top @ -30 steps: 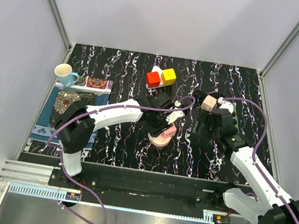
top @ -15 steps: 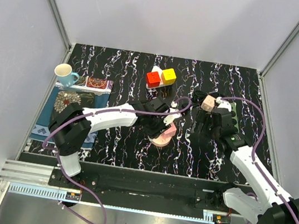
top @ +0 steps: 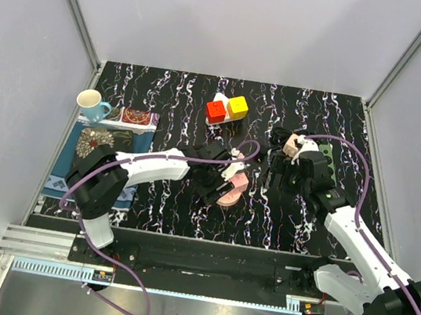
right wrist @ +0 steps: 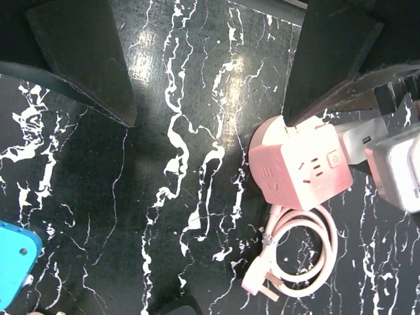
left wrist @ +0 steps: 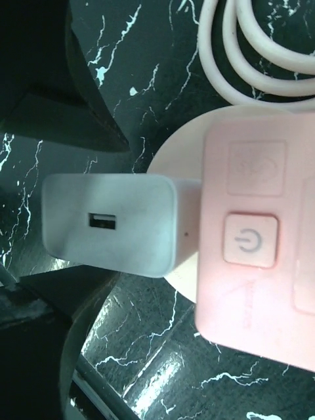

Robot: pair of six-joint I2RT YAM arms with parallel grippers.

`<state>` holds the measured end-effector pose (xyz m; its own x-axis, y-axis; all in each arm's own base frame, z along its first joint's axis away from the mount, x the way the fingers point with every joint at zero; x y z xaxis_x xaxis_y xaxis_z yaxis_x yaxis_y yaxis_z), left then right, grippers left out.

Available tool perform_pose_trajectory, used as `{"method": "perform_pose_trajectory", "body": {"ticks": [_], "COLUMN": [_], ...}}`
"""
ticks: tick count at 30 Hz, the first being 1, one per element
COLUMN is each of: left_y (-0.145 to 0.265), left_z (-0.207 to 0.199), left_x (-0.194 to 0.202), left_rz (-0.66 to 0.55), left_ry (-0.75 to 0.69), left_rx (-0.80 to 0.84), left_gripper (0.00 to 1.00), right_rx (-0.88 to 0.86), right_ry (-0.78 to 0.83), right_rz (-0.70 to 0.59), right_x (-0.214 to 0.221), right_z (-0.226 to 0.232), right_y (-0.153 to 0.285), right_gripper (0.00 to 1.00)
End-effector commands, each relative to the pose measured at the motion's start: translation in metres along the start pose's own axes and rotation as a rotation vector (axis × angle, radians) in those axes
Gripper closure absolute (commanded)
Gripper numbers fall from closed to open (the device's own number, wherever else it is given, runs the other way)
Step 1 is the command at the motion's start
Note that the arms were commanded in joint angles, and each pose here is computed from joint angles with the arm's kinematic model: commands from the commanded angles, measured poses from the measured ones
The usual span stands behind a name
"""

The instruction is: Insert the plug

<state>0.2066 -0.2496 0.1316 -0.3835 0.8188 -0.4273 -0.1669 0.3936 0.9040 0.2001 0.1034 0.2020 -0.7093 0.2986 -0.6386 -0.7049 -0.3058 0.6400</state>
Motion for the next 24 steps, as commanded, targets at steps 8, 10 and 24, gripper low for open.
{"method": "perform_pose_trajectory", "body": {"ticks": [8, 10, 24], "left_y": [0.087, 0.096, 0.175], "left_z": [0.007, 0.016, 0.037], "left_x": [-0.014, -0.002, 0.077], "left_rz": [-0.395, -0.450, -0.645], "left_ry": [0.111, 0.172, 0.389], "left_rx": [-0.103, -0.159, -0.681], "left_gripper": [0.01, 0.01, 0.01], "right_rx": [-0.197, -0.206, -0.195], "right_ry": [0.083, 0.092, 0.176], "right_rz": [0.041, 0.064, 0.218], "right_x": [-0.001, 0.005, 0.061], "right_z": [0.015, 0.017, 0.043], "right_y": [0.007, 0.003, -0.053], "right_gripper": [0.05, 0.05, 0.18]}}
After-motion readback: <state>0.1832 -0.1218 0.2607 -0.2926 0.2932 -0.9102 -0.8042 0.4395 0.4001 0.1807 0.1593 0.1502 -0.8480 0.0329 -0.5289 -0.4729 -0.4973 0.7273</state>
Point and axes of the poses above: each gripper's point midway between its finger pads, its own y axis back along the fingers, its own z axis along the line the jaws close on, x = y × z, the point moved 10 cm from there along y, back along the fingers, and after that the axes turned 11 degrees about -y, right-handed, at the moved point
